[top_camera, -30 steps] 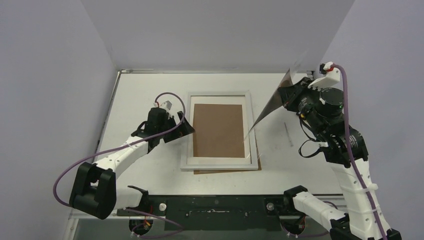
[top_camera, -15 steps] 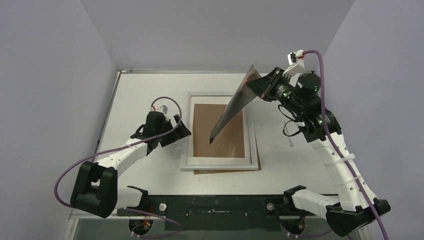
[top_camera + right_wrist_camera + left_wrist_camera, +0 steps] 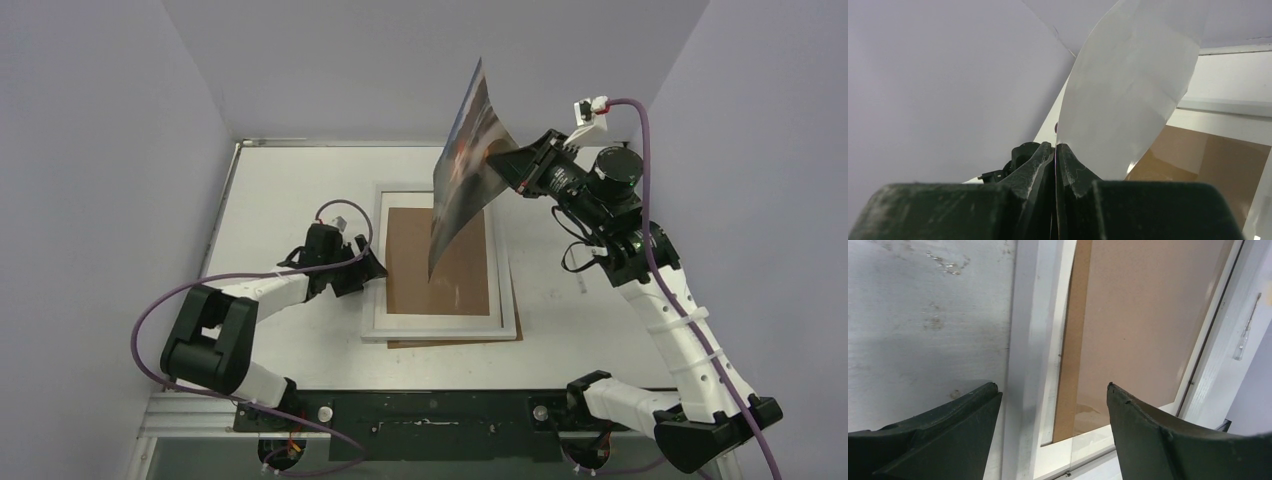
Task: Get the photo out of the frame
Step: Place the photo in the photo frame.
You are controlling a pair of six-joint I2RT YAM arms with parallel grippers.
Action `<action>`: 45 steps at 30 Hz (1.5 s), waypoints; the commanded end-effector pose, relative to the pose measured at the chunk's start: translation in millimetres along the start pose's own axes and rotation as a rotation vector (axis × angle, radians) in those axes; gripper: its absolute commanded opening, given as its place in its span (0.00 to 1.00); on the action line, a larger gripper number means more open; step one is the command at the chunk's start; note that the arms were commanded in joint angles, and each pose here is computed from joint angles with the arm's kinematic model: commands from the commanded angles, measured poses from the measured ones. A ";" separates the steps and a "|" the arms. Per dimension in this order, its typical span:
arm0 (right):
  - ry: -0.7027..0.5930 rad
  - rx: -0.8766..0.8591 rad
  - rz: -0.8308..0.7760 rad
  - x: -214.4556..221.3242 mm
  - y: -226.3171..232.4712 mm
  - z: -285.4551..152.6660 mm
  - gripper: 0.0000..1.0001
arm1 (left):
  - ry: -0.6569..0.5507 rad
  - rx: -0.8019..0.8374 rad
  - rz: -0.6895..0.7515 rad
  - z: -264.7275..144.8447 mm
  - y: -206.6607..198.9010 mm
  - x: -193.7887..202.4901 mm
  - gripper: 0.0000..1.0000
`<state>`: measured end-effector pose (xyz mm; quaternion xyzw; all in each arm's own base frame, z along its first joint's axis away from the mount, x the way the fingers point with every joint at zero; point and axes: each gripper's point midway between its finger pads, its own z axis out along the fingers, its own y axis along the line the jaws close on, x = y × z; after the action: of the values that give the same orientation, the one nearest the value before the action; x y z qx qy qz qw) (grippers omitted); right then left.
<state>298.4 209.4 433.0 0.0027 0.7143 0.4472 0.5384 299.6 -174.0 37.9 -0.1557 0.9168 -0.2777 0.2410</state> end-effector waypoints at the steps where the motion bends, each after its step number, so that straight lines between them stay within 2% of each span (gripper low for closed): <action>1: -0.094 -0.062 -0.043 -24.8 18.5 -1.0 0.05 | -0.005 0.094 0.006 4.1 -27.8 -1.4 0.75; 6: -0.077 -0.080 -0.019 -16.6 13.9 10.6 0.05 | 0.019 0.113 0.030 6.2 -40.5 17.1 0.74; 9: -0.067 -0.090 -0.005 -12.0 11.8 20.3 0.05 | 0.012 0.100 0.032 3.6 -38.4 18.0 0.78; 17: -0.037 -0.145 0.005 0.3 27.5 51.5 0.05 | -0.104 0.021 0.035 -35.8 -21.8 -10.4 0.92; 23: -0.030 -0.209 0.009 4.2 48.2 69.9 0.05 | -0.226 -0.014 0.011 -68.3 -11.9 -26.1 0.95; 28: -0.029 -0.184 -0.005 9.7 42.1 65.6 0.05 | -0.308 -0.027 -0.023 -86.9 -2.6 -33.9 0.96; 33: -0.008 -0.042 -0.024 42.1 -2.7 41.2 0.05 | -0.343 -0.005 -0.014 -96.8 -5.2 -36.4 0.96; 37: 0.042 0.177 -0.009 95.2 -73.0 15.0 0.07 | -0.359 -0.005 0.000 -99.1 -3.2 -36.9 0.95; 42: 0.124 0.328 0.059 164.1 -135.8 -11.7 0.12 | -0.370 0.002 -0.005 -96.0 -1.3 -37.0 0.95; 45: 0.151 0.404 0.069 191.3 -163.9 -23.8 0.13 | -0.376 0.003 -0.010 -95.4 -0.8 -37.6 0.95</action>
<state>278.0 204.3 206.1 0.0657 0.8232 0.3416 0.4488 270.9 -120.5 110.3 -0.2055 0.8694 -0.2421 0.3785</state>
